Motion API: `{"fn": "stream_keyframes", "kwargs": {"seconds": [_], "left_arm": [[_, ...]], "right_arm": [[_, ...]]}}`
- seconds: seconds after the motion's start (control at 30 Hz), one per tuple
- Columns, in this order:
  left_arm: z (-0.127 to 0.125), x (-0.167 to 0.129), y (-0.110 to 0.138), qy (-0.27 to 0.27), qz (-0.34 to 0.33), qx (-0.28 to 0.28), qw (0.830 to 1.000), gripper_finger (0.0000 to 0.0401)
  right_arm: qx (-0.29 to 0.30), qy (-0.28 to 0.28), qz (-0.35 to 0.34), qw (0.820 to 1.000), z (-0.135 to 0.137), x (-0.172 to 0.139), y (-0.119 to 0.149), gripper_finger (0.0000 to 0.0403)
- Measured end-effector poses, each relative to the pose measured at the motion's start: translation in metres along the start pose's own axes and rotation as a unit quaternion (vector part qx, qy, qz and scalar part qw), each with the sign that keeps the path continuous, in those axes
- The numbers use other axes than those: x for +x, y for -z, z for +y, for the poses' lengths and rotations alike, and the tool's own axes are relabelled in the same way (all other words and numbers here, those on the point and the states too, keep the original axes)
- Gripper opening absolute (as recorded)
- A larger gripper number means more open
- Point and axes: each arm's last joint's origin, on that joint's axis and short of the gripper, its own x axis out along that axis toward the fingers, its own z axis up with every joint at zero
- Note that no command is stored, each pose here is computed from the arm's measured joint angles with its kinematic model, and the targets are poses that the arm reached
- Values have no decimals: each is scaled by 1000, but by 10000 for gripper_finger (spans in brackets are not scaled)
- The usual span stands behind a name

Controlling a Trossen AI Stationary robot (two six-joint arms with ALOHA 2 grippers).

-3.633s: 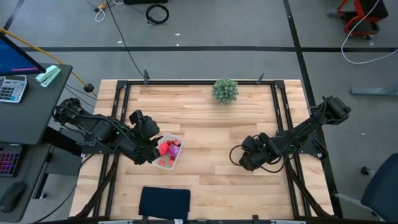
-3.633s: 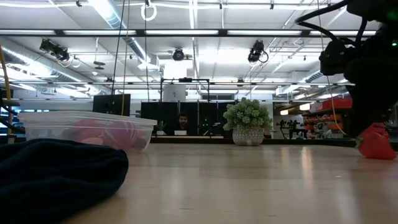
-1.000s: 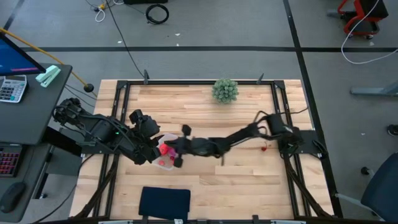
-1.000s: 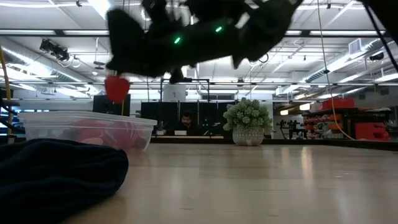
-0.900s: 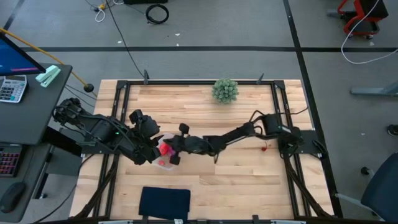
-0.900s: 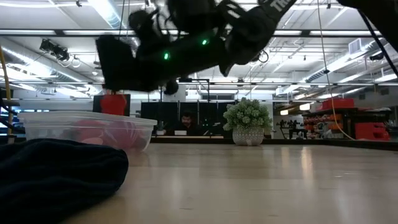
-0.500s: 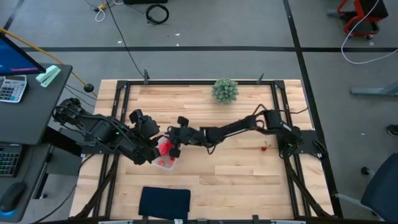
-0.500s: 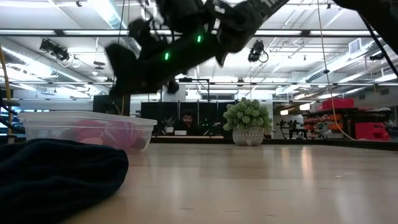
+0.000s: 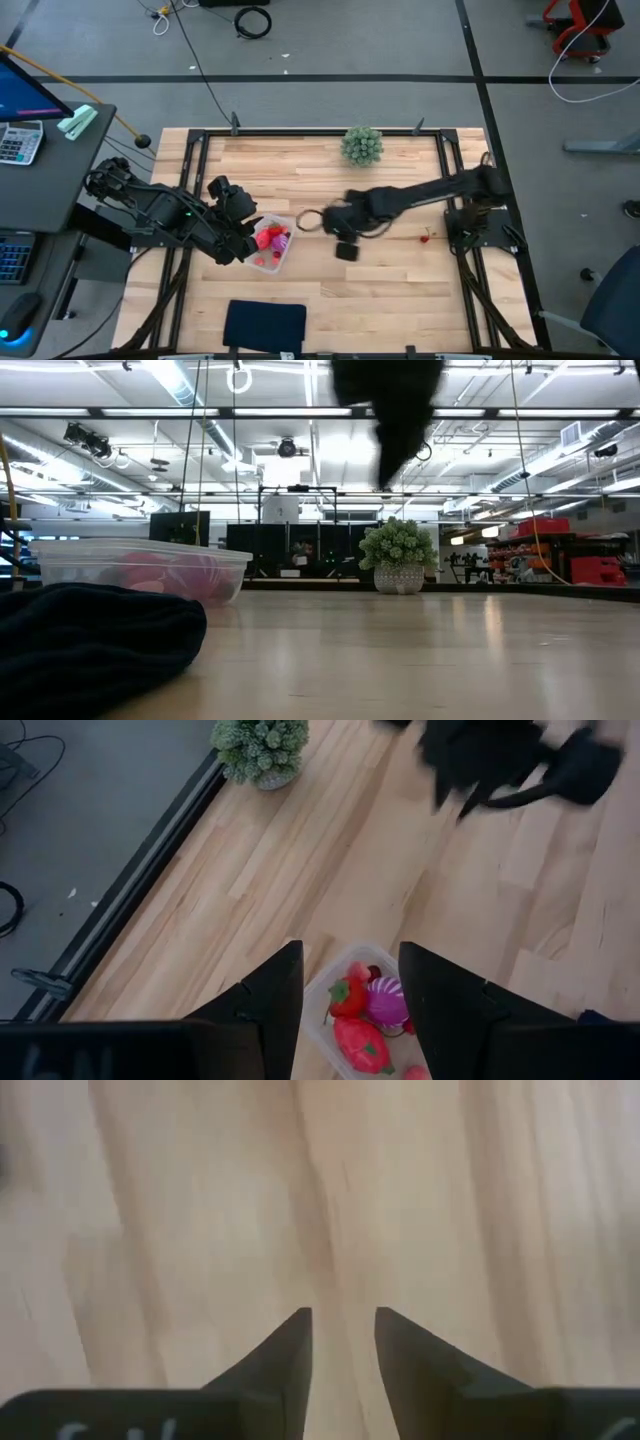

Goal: Pick and placing Produce into tupperware
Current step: Put the red cherry into the transparent bin

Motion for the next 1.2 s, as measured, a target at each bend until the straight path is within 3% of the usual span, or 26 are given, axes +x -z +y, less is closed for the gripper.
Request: {"fn": "stream_keyframes", "kwargs": {"seconds": [0.1, 0.23, 0.4, 0.6, 0.87, 1.2], "left_arm": [[0, 0, 0, 0, 0, -2, 1000, 172], [0, 0, 0, 0, 0, -4, 1000, 172], [0, 0, 0, 0, 0, -4, 1000, 172], [-4, 9, 6, -12, 6, 9, 1000, 172], [-6, 33, 25, -51, 34, 20, 998, 172], [-2, 39, 23, -63, 37, 1, 997, 172]], "right_arm": [[28, 72, 31, 996, 9, -21, 29, 115], [93, 149, -19, 984, 23, -31, 68, 111], [189, 166, -32, 967, 30, -25, 136, 111], [305, 174, -55, 935, 20, -2, 212, 110], [273, 147, -64, 949, 9, 35, 261, 120], [255, 175, -11, 951, 2, 37, 270, 157]]}}
